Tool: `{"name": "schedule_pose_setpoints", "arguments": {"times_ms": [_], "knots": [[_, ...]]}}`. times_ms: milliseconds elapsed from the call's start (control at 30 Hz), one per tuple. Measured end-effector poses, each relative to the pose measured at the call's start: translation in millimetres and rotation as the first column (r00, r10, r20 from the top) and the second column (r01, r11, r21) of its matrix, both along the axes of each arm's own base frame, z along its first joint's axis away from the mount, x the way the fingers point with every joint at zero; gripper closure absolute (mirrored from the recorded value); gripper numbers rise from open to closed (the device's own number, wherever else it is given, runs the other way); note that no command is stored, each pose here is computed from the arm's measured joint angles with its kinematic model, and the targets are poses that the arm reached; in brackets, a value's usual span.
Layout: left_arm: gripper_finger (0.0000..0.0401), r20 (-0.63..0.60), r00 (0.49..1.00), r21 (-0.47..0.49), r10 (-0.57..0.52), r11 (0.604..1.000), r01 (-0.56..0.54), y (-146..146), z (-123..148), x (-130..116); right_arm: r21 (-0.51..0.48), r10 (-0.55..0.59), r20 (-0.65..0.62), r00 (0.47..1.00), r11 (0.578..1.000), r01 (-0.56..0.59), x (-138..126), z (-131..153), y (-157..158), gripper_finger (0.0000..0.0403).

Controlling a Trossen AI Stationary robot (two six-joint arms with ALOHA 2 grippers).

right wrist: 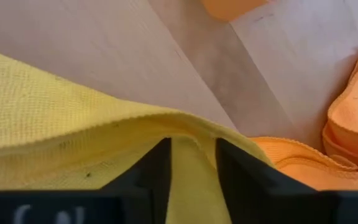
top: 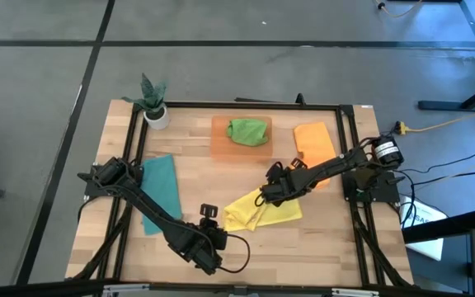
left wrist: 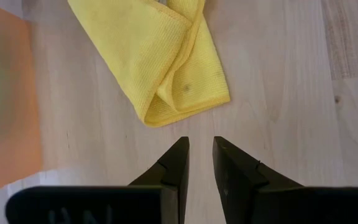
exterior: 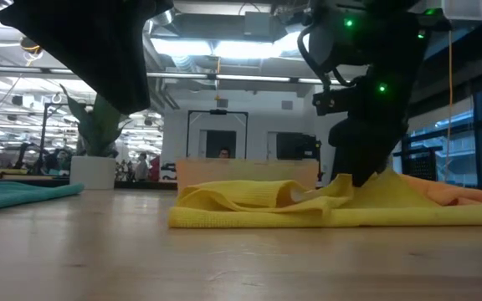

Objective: Roll microfiber towels into tight, uniform cylinder then place into a basket
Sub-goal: Fold the yellow microfiber cloth

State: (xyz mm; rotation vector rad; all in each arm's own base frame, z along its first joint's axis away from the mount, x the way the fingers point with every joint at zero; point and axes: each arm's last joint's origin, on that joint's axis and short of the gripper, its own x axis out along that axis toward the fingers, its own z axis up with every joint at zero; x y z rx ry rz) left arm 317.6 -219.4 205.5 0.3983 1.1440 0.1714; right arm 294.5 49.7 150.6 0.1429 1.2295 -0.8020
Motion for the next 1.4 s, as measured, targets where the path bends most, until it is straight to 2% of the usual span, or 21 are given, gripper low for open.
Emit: {"name": "schedule_pose_setpoints", "arguments": {"times_ms": [133, 300, 467, 567, 667, 767, 867, 933, 1033, 1200, 1400], "knots": [[0.0338, 0.000, 1.000, 0.000, 0.000, 1.000, 0.000, 0, 0, 0, 0.000, -0.018, -0.022, 1.000, 1.000, 0.018, 6, 12, -7, 0.0247], [0.0338, 0.000, 1.000, 0.000, 0.001, 1.000, -0.001, 0, 0, 0, 0.007, -0.033, -0.042, 0.999, 0.999, 0.033, 14, 37, -7, 0.0238], [0.0338, -0.001, 1.000, 0.001, -0.001, 1.000, 0.001, 0, 0, -1, -0.035, 0.112, -0.029, 0.993, 0.993, -0.113, 17, 55, 21, 0.0238], [0.0338, -0.002, 1.000, 0.001, -0.007, 1.000, 0.007, -3, 0, -2, -0.031, 0.246, 0.020, 0.969, 0.969, -0.245, 17, 56, 50, 0.0238], [0.0338, -0.002, 1.000, 0.001, -0.013, 1.000, 0.013, -4, 0, -3, -0.046, 0.452, 0.062, 0.890, 0.892, -0.450, 14, 49, 82, 0.0238], [0.0338, 0.004, 1.000, -0.007, -0.001, 1.000, 0.001, -6, 0, -4, -0.053, 0.663, 0.051, 0.747, 0.749, -0.661, 6, 37, 108, 0.0238], [0.0338, 0.012, 1.000, -0.017, 0.020, 1.000, -0.019, -6, 0, -4, -0.077, 0.786, 0.065, 0.615, 0.618, -0.782, -1, 22, 123, 0.0238], [0.0338, 0.014, 1.000, -0.020, 0.025, 0.999, -0.025, -6, 0, -4, -0.124, 0.831, 0.056, 0.554, 0.556, -0.822, -4, 14, 126, 0.0238], [0.0338, 0.015, 1.000, -0.021, 0.026, 0.999, -0.026, -6, 0, -4, -0.189, 0.850, 0.011, 0.526, 0.519, -0.834, -8, 3, 122, 0.0238], [0.0338, 0.015, 1.000, -0.021, 0.026, 0.999, -0.026, -6, 0, -4, -0.218, 0.846, 0.021, 0.534, 0.525, -0.823, -9, -18, 108, 0.0238], [0.0338, 0.015, 1.000, -0.020, 0.026, 0.999, -0.025, -6, 0, -4, -0.252, 0.874, -0.019, 0.485, 0.465, -0.848, -2, -28, 105, 0.0238]]}}
